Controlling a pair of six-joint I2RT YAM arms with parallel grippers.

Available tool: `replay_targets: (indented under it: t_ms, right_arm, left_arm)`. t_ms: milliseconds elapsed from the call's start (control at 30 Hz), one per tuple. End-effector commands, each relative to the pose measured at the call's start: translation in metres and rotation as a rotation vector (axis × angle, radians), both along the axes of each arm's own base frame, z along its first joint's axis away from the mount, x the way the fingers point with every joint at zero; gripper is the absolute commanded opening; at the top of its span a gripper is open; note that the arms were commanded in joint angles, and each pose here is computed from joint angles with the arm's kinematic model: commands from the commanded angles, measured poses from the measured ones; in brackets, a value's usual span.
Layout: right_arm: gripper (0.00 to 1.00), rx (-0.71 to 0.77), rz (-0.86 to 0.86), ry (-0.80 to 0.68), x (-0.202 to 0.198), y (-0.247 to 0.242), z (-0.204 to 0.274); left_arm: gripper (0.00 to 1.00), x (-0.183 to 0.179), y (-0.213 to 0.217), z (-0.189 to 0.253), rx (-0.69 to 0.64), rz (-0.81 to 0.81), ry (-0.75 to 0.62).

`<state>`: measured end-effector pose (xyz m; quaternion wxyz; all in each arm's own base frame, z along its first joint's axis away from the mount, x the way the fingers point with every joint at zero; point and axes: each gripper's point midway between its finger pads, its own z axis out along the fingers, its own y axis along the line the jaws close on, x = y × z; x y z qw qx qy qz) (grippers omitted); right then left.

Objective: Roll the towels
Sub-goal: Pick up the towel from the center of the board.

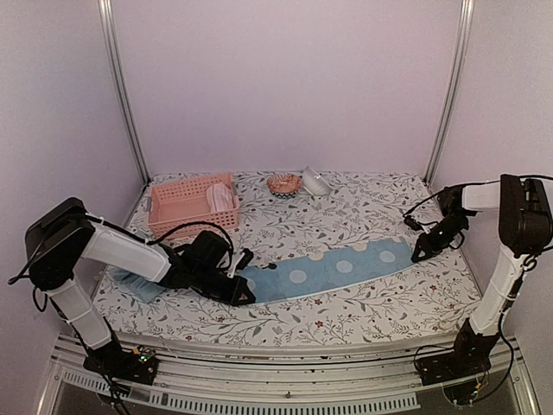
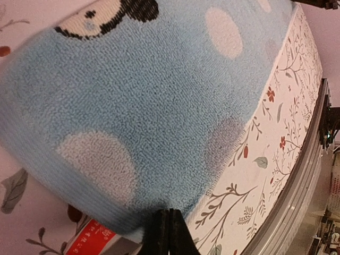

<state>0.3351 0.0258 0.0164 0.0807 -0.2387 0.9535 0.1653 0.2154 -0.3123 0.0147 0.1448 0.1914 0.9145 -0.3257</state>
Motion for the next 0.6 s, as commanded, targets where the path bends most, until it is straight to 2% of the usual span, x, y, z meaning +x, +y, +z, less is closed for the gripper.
replay_targets:
  t_ms: [0,100,267,400,567]
  right_arm:
    - [0.12,-0.074,-0.033,-0.023,0.014,-0.021,0.005]
    - [0.13,-0.021,-0.035,-0.063,0.025,-0.013,0.027]
    - [0.23,0.027,-0.055,-0.081,0.035,-0.006,0.044]
    - [0.29,0.018,-0.062,-0.048,0.036,-0.008,0.034]
    - [0.32,0.032,-0.055,-0.004,0.034,-0.002,0.021]
  left_arm:
    - [0.04,-0.017,-0.008,-0.004,0.022,-0.052,0.034]
    - [0.09,-0.011,-0.021,0.018,-0.012,-0.077,-0.032]
    - [0.21,0.003,-0.032,0.059,-0.069,-0.072,-0.138]
    - [0.22,0.011,-0.03,0.072,-0.073,-0.046,-0.196]
    - [0.22,0.014,-0.027,0.069,-0.059,-0.031,-0.202]
